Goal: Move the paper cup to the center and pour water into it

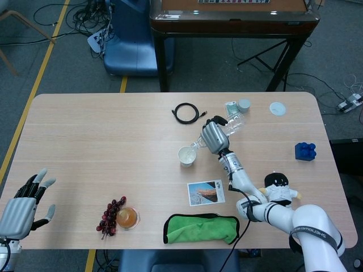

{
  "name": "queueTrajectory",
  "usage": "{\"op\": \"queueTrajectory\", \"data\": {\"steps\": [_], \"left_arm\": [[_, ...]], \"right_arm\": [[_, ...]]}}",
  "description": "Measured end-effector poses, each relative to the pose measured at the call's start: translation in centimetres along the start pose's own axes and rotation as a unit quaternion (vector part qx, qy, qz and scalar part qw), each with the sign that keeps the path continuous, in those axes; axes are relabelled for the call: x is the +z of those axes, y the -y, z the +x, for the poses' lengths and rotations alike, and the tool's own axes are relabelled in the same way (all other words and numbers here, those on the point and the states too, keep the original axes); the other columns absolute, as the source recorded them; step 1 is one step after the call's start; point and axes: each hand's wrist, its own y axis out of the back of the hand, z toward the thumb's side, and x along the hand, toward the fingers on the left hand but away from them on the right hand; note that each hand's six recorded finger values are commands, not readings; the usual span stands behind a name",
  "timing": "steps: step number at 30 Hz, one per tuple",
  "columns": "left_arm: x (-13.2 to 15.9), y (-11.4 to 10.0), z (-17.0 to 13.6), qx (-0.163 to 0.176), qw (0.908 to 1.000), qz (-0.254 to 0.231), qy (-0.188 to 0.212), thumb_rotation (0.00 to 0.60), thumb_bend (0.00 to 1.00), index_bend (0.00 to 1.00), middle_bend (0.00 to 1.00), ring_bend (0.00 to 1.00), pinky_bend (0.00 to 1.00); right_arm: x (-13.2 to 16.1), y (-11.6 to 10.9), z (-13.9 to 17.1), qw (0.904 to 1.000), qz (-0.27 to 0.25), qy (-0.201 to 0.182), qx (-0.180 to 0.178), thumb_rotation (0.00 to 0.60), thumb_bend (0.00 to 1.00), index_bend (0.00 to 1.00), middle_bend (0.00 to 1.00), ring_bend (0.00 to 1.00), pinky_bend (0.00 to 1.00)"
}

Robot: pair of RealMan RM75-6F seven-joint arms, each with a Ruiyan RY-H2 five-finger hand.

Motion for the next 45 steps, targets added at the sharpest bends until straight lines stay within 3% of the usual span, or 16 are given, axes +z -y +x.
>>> {"op": "queueTrajectory", "data": {"steps": [8, 20, 25, 34, 40, 45], "left_arm": [[0.0, 0.0, 0.0, 0.0, 1.0, -0.003, 0.0, 0.6, 0.38, 0.19, 0.0, 0.0, 0.17], [0.0, 0.0, 0.0, -0.001, 1.0, -0.003, -0.001, 0.6, 0.38, 0.19, 0.0, 0.0, 0.18], [-0.1, -0.1, 0.0, -0.001, 1.0, -0.003, -0.002, 0.6, 0.38, 0.19, 0.0, 0.0, 0.18], [-0.2, 0.1, 0.0, -0.003, 1.0, -0.002, -0.003, 0.6, 0.38, 0.19, 0.0, 0.0, 0.18], [-0.2, 0.3, 0.0, -0.006, 1.0, 0.0, -0.003, 0.6, 0.38, 0.19, 0.0, 0.0, 0.18], [-0.2, 0.3, 0.1, -0.006, 1.0, 0.001, -0.003, 0.6, 0.38, 0.19, 0.0, 0.0, 0.18]], "right_arm": [[0.2, 0.1, 0.0, 1.0, -0.01, 0.0, 0.002, 0.6, 0.14, 0.65, 0.63, 0.56, 0.58], [0.8, 1.1, 0.2, 0.997, -0.075, -0.005, 0.017, 0.6, 0.14, 0.65, 0.63, 0.56, 0.58], [1.1, 1.7, 0.4, 0.9895, -0.141, -0.003, 0.032, 0.6, 0.14, 0.65, 0.63, 0.56, 0.58], [1.1, 2.8, 0.8, 0.9514, -0.305, 0.01, 0.044, 0.6, 0.14, 0.65, 0.63, 0.56, 0.58], [0.6, 3.1, 1.2, 0.9037, -0.426, 0.025, 0.034, 0.6, 0.14, 0.65, 0.63, 0.56, 0.58], [0.0, 3.4, 1.8, 0.8504, -0.525, 0.038, 0.016, 0.6, 0.14, 0.65, 0.63, 0.56, 0.58]]}}
